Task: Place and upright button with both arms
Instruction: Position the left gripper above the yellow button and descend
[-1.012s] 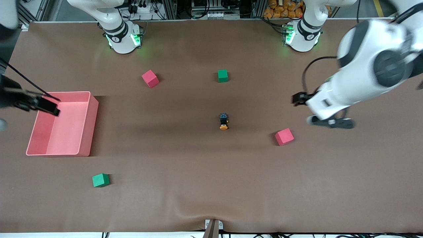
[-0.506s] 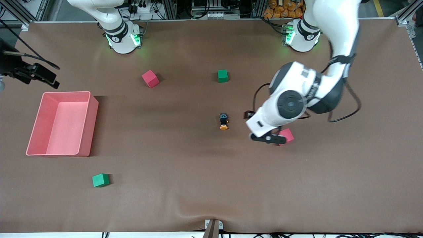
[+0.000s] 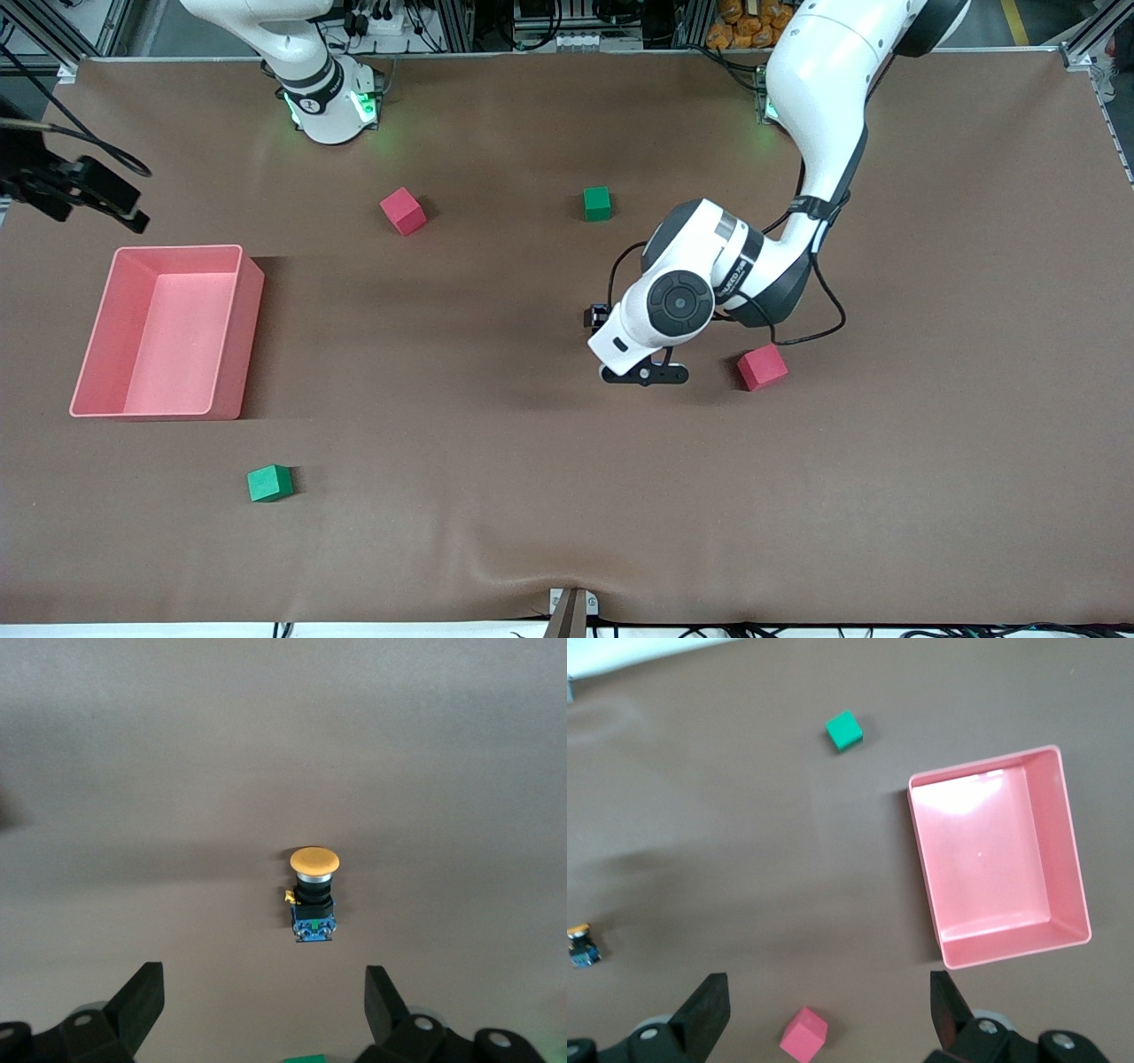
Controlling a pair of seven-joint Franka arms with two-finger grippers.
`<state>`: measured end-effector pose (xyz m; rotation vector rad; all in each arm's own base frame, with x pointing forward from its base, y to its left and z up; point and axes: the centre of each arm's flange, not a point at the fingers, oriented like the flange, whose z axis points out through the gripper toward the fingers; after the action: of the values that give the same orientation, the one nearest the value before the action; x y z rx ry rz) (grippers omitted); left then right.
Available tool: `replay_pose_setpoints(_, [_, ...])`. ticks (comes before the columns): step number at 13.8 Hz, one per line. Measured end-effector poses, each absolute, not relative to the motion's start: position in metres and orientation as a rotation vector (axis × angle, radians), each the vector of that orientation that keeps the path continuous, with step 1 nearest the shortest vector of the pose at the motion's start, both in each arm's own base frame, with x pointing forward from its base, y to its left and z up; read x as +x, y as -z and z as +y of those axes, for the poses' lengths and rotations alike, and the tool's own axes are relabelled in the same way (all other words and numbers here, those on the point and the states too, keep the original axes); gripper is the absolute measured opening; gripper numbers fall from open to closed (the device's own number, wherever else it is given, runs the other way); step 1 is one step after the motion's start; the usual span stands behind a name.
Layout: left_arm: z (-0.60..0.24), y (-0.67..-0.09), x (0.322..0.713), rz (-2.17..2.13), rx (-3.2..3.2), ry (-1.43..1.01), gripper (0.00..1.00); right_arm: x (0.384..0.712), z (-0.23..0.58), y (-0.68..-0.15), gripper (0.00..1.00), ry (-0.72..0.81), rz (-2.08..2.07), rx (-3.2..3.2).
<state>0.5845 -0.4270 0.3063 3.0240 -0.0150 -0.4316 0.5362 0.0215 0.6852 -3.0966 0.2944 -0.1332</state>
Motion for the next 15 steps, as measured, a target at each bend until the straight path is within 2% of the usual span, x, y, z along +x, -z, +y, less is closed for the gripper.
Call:
replay_pose_setpoints(7, [-0.436, -0.247, 0.580, 0.019, 2.956, 0.549, 1.00, 0.536, 0.021, -0.690, 1.00, 0.125, 0.285, -3.099])
replay_pose_setpoints(11, [-0.443, -0.225, 0.578, 0.017, 2.954, 0.557, 1.00, 0.534, 0.017, -0.686, 1.00, 0.081, 0.058, -3.121])
replay_pose_setpoints(15, [-0.455, -0.212, 0.569, -0.010, 2.950, 0.580, 0.97, 0.533, 0.014, -0.685, 1.00, 0.061, 0.023, -3.124])
